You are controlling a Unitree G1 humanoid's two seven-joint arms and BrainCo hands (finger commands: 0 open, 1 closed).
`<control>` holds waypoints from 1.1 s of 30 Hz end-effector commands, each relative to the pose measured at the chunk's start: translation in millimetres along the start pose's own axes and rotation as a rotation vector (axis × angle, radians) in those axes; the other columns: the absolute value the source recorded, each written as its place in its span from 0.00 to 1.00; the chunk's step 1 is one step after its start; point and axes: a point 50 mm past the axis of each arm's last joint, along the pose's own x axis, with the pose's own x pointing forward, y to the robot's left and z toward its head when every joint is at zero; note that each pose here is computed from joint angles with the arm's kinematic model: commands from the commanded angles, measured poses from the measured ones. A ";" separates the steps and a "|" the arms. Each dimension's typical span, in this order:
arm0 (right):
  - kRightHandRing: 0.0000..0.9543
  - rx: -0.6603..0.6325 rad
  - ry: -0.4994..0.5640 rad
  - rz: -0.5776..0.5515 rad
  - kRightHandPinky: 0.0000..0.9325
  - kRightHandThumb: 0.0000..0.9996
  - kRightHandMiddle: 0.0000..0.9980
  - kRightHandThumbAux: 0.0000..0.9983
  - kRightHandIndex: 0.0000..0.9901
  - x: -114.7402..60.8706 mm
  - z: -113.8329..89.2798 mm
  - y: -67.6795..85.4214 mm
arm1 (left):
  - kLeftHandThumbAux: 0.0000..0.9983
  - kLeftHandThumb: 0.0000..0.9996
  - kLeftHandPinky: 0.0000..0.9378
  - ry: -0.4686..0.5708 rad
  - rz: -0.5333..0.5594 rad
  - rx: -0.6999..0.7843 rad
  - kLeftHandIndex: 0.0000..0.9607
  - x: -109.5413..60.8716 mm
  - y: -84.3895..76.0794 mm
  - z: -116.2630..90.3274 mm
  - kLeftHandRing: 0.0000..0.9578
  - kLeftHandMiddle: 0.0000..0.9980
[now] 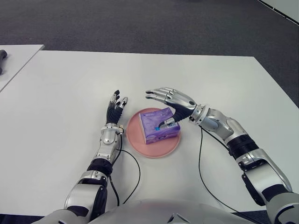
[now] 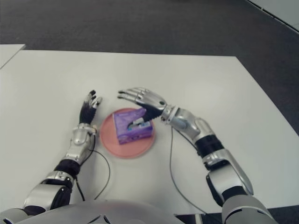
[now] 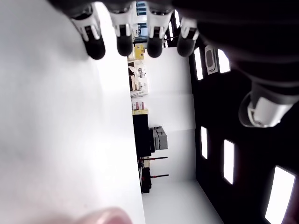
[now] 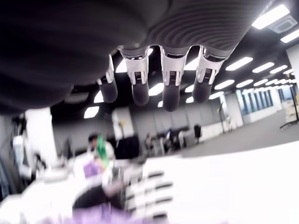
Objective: Put the tissue paper into the plate.
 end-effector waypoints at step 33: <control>0.00 0.609 0.256 -0.728 0.00 0.19 0.00 0.44 0.00 3.5 -49.8 -53.1 | 0.43 0.00 0.00 0.097 0.011 0.004 0.00 -8.9 0.3 -16.5 0.00 0.00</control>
